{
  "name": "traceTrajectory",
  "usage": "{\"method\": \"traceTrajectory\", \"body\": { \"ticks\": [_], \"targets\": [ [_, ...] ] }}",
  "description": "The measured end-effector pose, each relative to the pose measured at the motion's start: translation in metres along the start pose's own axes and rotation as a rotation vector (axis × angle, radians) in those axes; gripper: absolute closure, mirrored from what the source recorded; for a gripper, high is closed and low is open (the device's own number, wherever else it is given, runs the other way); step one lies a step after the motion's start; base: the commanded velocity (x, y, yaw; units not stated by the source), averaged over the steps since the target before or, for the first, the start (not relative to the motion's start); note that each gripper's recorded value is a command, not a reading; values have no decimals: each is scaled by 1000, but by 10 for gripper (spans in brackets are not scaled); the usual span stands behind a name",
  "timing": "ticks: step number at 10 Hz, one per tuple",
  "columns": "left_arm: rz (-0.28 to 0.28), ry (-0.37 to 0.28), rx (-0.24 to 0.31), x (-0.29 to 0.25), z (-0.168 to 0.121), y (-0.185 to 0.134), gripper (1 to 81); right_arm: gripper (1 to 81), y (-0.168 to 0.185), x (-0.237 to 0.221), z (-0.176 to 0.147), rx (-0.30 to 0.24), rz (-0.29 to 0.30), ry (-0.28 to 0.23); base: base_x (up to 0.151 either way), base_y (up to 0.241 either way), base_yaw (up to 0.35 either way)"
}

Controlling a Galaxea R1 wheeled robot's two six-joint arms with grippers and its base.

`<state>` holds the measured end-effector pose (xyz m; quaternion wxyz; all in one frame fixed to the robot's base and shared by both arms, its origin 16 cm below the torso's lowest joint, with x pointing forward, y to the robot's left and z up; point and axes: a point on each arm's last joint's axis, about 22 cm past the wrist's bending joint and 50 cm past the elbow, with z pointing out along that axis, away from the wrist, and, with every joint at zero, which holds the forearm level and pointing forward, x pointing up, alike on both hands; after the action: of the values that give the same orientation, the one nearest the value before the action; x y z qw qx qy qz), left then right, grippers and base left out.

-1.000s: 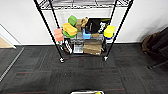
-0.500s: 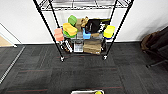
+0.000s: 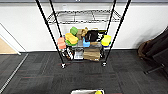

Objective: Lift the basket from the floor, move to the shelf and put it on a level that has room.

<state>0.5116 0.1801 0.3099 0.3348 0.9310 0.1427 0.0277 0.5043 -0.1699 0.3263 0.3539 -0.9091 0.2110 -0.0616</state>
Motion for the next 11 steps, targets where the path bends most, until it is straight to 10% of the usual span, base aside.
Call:
{"method": "traceTrajectory", "body": {
  "ticks": [5, 11],
  "targets": [
    [11, 24, -52, 11, -52, 62, 811, 811, -52, 28, -52, 33, -62, 62, 0, 0, 0],
    [-14, -27, -123, -27, -110, 99, 811, 811, -81, -15, -113, 81, -31, 1, 0, 0, 0]
  ]
}}
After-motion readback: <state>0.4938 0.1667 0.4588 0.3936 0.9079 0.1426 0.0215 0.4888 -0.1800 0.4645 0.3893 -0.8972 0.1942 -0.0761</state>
